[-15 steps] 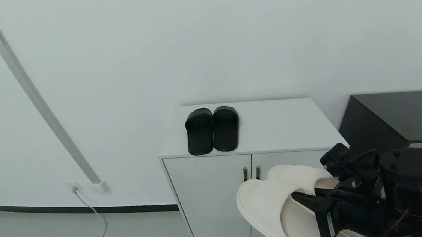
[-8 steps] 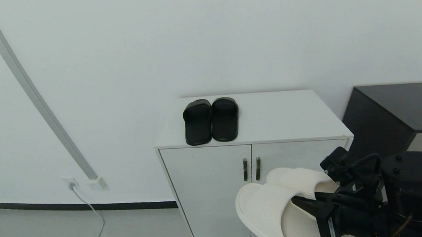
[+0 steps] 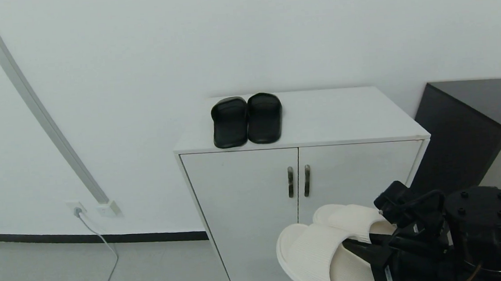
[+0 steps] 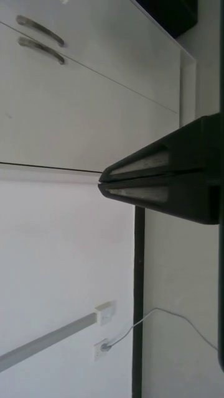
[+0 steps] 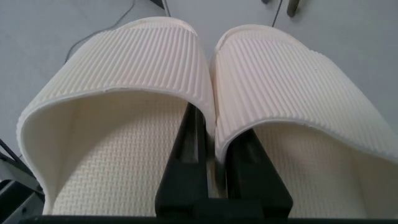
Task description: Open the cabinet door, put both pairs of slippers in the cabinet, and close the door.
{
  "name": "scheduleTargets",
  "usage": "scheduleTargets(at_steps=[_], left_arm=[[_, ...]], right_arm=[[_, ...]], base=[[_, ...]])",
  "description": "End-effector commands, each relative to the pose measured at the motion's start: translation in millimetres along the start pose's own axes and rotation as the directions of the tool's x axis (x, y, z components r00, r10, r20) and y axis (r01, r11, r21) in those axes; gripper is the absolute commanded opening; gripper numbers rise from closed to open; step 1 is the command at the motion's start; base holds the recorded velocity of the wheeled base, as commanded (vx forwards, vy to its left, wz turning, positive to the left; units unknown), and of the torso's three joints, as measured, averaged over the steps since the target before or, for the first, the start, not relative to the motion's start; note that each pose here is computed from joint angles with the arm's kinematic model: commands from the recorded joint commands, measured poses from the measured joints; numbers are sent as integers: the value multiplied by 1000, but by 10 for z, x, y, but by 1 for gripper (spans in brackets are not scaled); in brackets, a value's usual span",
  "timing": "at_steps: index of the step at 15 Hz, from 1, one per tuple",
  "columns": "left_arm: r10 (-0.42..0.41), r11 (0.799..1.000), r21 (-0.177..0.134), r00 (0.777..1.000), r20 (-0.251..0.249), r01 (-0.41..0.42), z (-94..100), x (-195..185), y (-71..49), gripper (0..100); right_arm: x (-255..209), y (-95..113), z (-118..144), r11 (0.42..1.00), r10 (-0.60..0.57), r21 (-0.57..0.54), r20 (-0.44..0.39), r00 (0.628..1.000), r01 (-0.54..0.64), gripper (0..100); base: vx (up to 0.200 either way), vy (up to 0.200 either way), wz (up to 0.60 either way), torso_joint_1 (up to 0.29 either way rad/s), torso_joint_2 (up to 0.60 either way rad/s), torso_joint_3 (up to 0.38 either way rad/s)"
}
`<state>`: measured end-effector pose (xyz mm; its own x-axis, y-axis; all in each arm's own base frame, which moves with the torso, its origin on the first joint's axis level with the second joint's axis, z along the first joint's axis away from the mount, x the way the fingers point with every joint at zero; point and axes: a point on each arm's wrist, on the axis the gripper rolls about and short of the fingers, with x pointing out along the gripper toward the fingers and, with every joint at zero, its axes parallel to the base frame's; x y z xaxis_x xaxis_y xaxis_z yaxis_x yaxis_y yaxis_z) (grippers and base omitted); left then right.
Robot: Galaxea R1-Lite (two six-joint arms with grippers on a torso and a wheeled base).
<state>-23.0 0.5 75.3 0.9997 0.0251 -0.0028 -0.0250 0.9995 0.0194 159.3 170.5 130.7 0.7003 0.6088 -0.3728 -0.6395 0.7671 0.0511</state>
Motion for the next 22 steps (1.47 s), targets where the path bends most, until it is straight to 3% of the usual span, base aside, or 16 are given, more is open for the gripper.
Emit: scheduleTargets(at_steps=[1,4,5,19,22], left_arm=[[1,1000,-1,1000,-2,-1,-1,1,0,0],[-1,1000,1,1000,-2,1,-1,1,0,0],[-1,1000,1,1000,-2,1,-1,1,0,100],[-13,1000,4,1000,-3,13,1,0,-3,100],[-22,1000,4,999,-23,23,10,15,-3,100]], right_arm=[[24,2,-13,1000,0,0,-7,1000,0,0],[7,-1,-12,1000,-3,-1,1,1000,3,0],[3,-2,-27,1000,-2,-2,-4,1000,2,0],[-28,30,-81,1000,-1,-8,29,1000,2,0],[-29,37,-81,1000,2,-9,29,1000,-1,0]], base=[[0,0,0,-207,540,320],[0,0,0,-203,527,323],[0,0,0,-188,510,315],[0,0,0,-134,473,336],[0,0,0,-38,442,396]])
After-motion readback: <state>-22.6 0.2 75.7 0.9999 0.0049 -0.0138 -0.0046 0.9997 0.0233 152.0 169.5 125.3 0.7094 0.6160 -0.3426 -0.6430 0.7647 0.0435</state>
